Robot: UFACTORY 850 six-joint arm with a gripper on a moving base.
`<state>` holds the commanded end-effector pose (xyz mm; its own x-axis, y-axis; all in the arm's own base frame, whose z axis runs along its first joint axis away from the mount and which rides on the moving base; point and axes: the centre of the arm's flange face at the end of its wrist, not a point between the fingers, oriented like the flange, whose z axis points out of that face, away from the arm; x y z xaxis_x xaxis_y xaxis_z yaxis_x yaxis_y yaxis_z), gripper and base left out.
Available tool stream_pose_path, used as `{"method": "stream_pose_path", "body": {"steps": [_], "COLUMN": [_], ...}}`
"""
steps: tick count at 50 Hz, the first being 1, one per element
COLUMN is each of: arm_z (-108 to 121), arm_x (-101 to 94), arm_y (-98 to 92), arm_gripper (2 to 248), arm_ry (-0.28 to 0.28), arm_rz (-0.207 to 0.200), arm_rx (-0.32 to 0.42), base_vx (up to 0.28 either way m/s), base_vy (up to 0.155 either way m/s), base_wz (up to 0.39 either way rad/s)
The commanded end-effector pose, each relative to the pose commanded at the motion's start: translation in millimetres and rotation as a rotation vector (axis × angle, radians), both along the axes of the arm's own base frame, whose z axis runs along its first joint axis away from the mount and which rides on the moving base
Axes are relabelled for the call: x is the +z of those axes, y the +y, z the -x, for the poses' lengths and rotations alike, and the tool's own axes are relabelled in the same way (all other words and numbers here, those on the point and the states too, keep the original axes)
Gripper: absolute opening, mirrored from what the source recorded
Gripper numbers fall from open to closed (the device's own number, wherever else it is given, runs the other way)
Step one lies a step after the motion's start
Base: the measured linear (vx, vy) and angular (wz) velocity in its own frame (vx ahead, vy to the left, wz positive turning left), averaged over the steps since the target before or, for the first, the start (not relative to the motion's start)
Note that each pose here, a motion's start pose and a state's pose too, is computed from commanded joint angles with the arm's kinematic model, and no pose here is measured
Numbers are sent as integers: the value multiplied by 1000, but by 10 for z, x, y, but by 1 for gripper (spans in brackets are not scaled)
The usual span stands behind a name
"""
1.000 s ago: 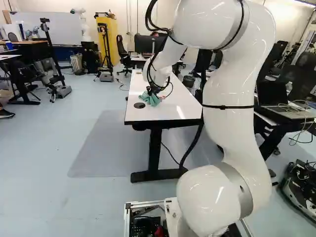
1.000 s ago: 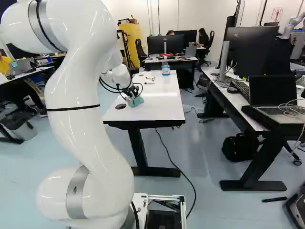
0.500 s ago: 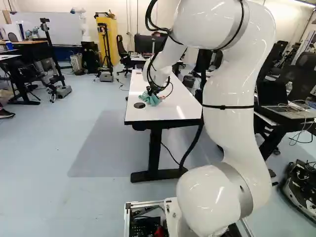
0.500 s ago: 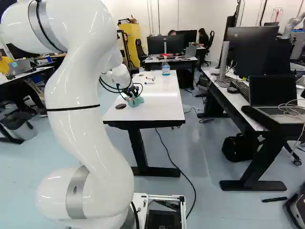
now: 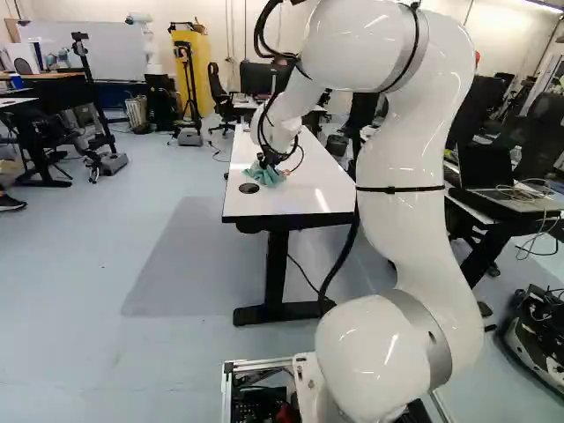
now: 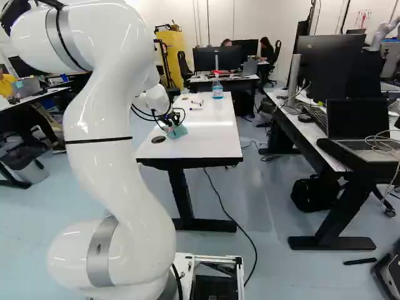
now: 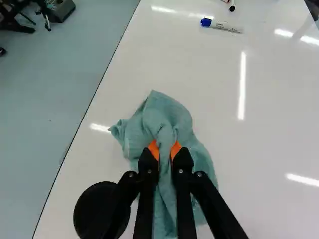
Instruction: Clean the table with the green towel
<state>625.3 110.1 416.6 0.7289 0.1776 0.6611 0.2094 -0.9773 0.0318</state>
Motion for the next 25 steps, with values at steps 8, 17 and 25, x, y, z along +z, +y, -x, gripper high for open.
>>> {"method": "stream_pose_path", "body": {"steps": [8,17,25], "arm_z": [40,163,306], "arm_x": [2,11,22], "arm_y": [132,214,205], "arm_gripper": [46,46,46], "arm_ry": [1,8,18], "arm_rz": [0,2,3], "arm_rx": [22,38,42], "base_vx": [0,0,0], "base_vy": [0,0,0], "base_wz": [0,0,0]}}
